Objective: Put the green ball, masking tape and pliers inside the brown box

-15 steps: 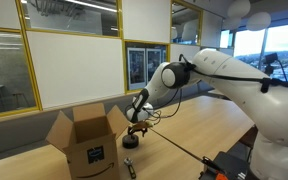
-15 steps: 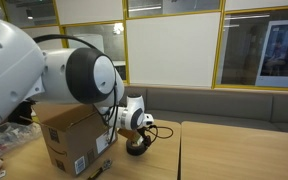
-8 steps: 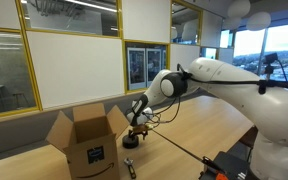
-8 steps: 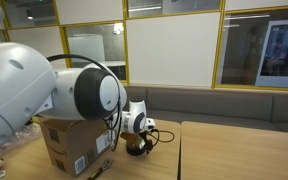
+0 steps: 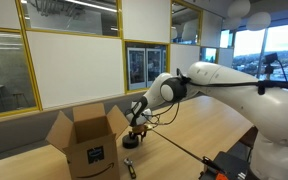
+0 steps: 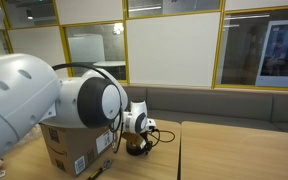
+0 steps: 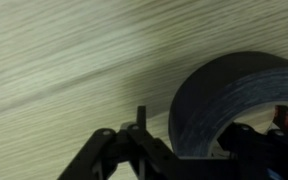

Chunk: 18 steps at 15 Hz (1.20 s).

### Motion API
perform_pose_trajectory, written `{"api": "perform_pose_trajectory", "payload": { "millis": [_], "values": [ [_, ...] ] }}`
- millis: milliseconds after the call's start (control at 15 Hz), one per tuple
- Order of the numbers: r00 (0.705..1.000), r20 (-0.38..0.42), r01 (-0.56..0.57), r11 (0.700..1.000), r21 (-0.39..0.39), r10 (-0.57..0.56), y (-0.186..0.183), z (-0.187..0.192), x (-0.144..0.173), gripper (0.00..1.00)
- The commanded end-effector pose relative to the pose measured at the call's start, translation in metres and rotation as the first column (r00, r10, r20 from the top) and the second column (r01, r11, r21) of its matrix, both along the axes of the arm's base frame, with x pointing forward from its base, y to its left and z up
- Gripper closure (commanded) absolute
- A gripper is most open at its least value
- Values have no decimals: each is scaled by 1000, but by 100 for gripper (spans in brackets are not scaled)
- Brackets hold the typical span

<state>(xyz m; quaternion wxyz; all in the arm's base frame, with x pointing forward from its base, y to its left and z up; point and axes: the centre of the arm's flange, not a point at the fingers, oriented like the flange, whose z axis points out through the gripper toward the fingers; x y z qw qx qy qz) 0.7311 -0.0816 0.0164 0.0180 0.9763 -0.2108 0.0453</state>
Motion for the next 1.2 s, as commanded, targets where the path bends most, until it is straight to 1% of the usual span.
{"api": "perform_pose_trajectory", "payload": {
  "millis": [0,133,200,267,333,533,867,1133],
  "values": [
    [1000,-4,1,1000,-9,-1,-1,2,14,65],
    [1000,-10,1,1000,-8,-1,-1,5,13,81],
    [1000,-12,0,1000,-5,0,-1,6,13,83],
    [1000,-14,-1,1000,-4,1,-1,10,11,83],
    [1000,-14,-1,1000,-4,1,-1,13,11,80],
    [1000,-11,-1,1000,-7,1,-1,29,4,80],
    [1000,21,-2,1000,-31,3,-2,86,-15,80],
    [998,57,12,998,-62,-9,-11,147,-31,80]
  ]
}}
